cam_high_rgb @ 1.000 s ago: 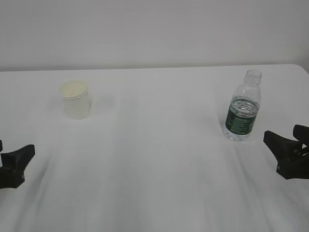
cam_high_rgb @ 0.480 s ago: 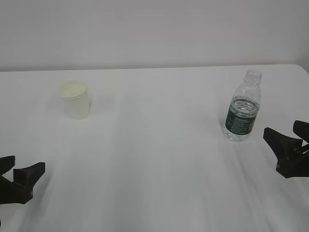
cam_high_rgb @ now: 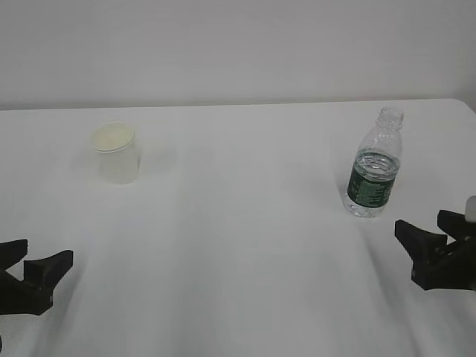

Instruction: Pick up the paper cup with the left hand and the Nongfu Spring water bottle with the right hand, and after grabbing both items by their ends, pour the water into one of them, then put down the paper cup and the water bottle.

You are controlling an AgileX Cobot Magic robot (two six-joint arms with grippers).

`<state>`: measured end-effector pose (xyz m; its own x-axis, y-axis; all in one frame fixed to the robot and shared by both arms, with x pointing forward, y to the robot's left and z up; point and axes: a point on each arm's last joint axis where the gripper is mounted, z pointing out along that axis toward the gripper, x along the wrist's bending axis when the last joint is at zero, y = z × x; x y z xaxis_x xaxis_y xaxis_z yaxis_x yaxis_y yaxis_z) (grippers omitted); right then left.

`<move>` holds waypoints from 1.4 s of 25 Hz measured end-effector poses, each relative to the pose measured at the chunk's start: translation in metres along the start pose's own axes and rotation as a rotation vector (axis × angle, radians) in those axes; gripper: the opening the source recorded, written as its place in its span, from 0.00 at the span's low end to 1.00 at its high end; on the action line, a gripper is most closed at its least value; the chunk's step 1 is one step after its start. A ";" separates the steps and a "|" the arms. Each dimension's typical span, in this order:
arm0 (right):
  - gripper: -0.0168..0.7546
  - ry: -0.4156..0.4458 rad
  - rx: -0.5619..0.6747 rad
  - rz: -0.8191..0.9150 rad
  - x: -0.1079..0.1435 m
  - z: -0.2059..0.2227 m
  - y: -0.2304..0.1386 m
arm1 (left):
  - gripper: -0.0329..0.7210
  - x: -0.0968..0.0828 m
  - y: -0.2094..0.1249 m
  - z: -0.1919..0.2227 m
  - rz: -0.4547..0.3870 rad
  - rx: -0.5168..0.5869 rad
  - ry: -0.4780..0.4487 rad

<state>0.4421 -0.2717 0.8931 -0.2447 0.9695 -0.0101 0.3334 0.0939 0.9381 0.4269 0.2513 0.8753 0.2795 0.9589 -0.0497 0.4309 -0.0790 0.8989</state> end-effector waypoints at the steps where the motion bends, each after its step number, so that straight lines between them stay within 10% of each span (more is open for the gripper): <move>1: 0.71 0.001 0.005 -0.001 0.000 0.000 -0.001 | 0.77 0.000 0.000 0.000 0.000 0.000 -0.001; 35: 0.74 -0.051 -0.046 0.010 -0.008 0.015 0.009 | 0.84 -0.001 0.016 0.061 0.020 -0.067 -0.056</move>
<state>0.4604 -0.2750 0.8964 -0.1949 0.9807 -0.0174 0.2926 0.0750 0.9533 0.4862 0.2326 0.8631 0.3357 0.9404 -0.0541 0.3672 -0.0778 0.9269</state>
